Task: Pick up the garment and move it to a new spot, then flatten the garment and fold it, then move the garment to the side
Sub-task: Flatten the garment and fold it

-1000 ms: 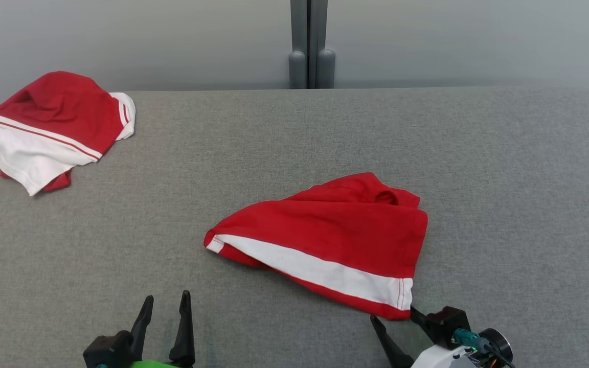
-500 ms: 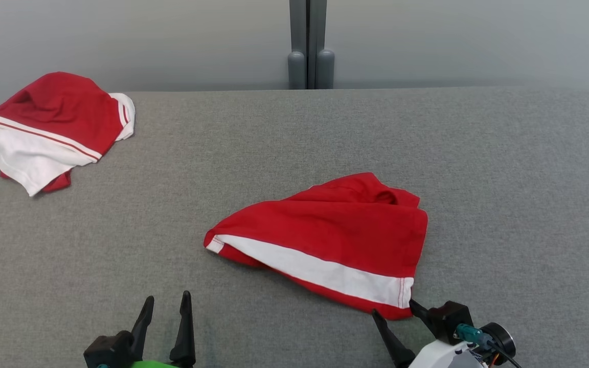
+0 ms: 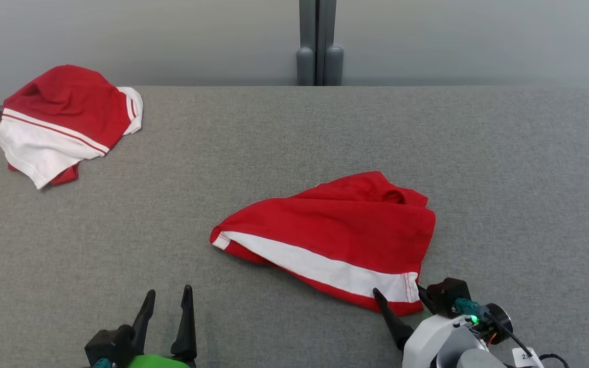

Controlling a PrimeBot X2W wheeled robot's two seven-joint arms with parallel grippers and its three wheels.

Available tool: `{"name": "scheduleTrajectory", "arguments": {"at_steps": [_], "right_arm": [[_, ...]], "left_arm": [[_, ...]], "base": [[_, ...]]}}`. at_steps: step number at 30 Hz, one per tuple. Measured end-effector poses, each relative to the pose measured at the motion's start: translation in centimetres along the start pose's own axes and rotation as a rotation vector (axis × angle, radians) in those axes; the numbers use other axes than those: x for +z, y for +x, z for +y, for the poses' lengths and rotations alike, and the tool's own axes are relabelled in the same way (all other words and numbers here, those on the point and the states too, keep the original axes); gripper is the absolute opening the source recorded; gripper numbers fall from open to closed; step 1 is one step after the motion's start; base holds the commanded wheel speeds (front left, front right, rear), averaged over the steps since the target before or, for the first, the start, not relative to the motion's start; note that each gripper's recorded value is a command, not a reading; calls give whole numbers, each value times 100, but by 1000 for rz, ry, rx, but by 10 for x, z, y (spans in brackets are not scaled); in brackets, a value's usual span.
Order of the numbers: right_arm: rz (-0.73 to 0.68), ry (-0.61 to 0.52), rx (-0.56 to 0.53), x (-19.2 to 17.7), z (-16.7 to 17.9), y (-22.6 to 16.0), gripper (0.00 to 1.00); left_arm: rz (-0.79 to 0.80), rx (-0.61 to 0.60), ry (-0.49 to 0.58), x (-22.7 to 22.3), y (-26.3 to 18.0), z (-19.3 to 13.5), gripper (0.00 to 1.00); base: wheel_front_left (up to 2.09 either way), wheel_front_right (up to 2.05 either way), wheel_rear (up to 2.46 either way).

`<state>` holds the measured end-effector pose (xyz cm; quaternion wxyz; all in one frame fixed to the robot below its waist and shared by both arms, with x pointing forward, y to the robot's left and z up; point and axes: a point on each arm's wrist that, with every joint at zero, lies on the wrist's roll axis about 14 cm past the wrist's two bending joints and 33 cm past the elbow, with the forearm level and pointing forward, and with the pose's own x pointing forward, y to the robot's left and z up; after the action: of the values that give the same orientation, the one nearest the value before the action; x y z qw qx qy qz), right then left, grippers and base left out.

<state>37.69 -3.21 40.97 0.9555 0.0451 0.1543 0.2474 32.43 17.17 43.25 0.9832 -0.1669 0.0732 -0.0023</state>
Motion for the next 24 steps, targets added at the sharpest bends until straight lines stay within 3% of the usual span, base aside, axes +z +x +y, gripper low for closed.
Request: {"name": "scheduleTrajectory", "arguments": {"at_steps": [3,5,8,9,10,15,24], "right_arm": [[-3,10,-3,1,-2,3,100],[4,23,-8,-2,-3,3,46],[9,36,-19,-4,-6,3,23],[5,41,-22,-3,-7,4,5],[3,42,-23,-3,-8,4,0],[-9,52,-38,-1,-13,4,0],[-45,54,-94,9,-32,2,0]], "left_arm": [[-7,4,0,2,0,1,100],[-10,5,0,3,-1,1,100],[-10,2,0,3,0,0,100],[-8,-4,1,2,0,-1,100],[-4,-10,2,1,1,-3,100],[7,-61,-18,-1,10,-20,100],[98,-95,-181,-17,33,-34,100]], "base": [[0,0,0],[0,0,0],[0,0,0],[0,0,0],[0,0,0],[0,0,0],[0,0,0]]}}
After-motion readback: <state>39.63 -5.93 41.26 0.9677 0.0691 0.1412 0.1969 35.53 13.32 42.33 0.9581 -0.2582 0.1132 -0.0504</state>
